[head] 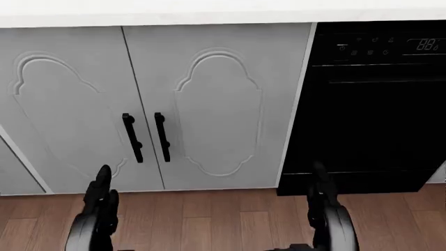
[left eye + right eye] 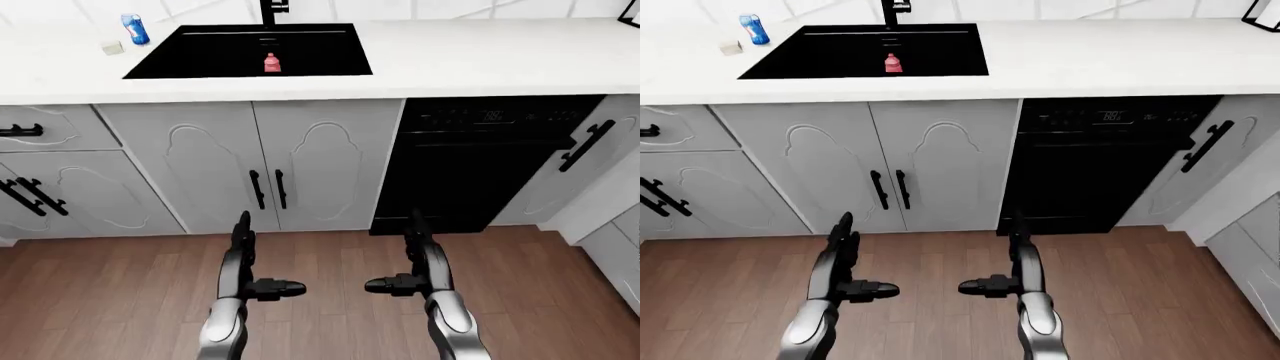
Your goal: Turn the sink spout to the right.
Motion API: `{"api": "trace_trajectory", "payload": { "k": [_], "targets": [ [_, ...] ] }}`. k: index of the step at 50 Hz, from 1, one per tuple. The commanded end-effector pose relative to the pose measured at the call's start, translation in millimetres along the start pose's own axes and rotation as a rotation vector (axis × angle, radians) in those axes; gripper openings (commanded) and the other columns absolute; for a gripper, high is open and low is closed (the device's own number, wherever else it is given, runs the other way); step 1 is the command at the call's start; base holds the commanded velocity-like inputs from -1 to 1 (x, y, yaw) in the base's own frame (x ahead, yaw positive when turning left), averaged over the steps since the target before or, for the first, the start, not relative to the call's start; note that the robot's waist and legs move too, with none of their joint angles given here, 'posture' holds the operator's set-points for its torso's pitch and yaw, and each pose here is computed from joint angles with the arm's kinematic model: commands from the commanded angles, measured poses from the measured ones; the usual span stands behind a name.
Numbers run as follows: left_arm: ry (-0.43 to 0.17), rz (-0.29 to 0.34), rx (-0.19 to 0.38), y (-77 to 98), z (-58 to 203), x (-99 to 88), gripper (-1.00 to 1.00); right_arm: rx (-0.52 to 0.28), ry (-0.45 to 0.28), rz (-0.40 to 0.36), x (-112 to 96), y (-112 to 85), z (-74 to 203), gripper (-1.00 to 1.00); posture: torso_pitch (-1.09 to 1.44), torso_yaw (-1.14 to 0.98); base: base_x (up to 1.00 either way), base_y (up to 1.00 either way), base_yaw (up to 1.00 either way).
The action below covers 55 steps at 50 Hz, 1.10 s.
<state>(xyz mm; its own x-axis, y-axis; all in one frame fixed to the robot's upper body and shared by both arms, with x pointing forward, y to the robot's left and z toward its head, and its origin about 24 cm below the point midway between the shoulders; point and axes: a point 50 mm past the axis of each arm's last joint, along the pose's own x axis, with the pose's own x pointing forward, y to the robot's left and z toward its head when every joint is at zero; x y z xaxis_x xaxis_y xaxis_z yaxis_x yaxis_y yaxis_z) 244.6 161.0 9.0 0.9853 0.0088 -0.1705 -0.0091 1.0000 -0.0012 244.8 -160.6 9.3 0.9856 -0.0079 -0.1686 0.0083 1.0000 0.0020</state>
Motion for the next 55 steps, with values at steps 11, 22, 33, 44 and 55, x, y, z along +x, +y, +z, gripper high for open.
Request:
{"api": "trace_trajectory", "payload": {
  "k": [11, 22, 33, 44, 55],
  "targets": [
    [-0.184, 0.015, 0.007, 5.1, 38, -1.4, 1.00, -0.032, -0.196, -0.037, -5, -8.5, 41, 1.00, 0.00, 0.00, 0.00, 0.53, 0.00],
    [-0.184, 0.016, 0.008, 4.8, 37, -1.1, 1.00, -0.014, -0.191, -0.040, -6, -9.6, 40, 1.00, 0.00, 0.00, 0.00, 0.06, 0.00],
    [-0.184, 0.016, 0.010, 4.5, 38, -1.5, 1.00, -0.023, -0.194, -0.043, -7, -8.9, 39, 1.00, 0.00, 0.00, 0.00, 0.00, 0.00],
    [-0.181, 0.010, 0.010, 3.1, 36, -0.6, 1.00, -0.023, -0.197, -0.035, -6, -7.5, 42, 1.00, 0.00, 0.00, 0.00, 0.55, 0.00],
    [-0.216, 0.020, -0.039, 16.2, 68, 5.5, 1.00, -0.021, -0.200, -0.039, 12, -15.9, 77, 1.00, 0.00, 0.00, 0.00, 0.00, 0.00]
  ]
}}
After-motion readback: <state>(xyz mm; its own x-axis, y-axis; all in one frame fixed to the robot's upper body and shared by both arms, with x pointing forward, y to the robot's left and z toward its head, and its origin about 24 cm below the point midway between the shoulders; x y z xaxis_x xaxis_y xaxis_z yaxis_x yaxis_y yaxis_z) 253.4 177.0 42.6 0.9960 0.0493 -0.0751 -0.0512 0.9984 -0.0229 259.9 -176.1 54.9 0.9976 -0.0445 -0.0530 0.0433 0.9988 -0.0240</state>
